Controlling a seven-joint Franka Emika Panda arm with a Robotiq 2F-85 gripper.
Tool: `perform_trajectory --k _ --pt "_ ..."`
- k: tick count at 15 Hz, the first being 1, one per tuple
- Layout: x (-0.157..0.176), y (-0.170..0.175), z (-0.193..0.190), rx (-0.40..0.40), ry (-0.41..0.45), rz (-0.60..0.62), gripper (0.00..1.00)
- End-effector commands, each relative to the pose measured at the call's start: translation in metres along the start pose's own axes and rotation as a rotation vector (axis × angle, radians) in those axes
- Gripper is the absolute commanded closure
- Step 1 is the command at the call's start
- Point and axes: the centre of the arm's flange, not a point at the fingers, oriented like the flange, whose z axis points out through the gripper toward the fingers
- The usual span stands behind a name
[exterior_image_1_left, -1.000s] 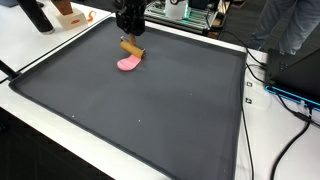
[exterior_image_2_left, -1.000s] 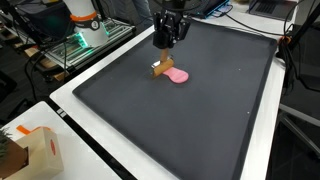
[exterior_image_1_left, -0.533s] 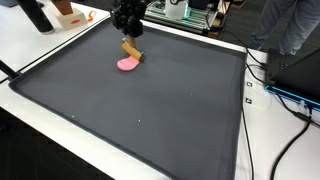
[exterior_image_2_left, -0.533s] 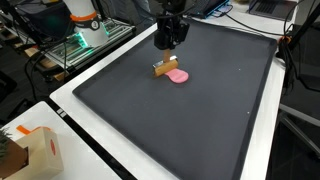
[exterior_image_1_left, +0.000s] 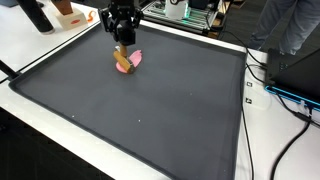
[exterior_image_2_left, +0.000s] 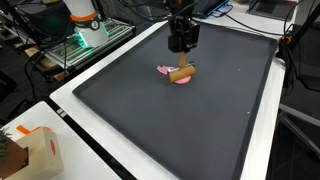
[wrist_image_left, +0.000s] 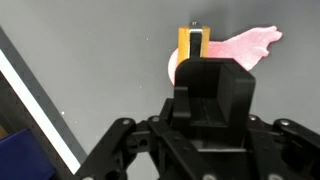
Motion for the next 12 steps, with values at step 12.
perform_trajectory --k 12 --pt "-0.01 -0.013 0.015 0.213 -0.129 -0.199 0.76"
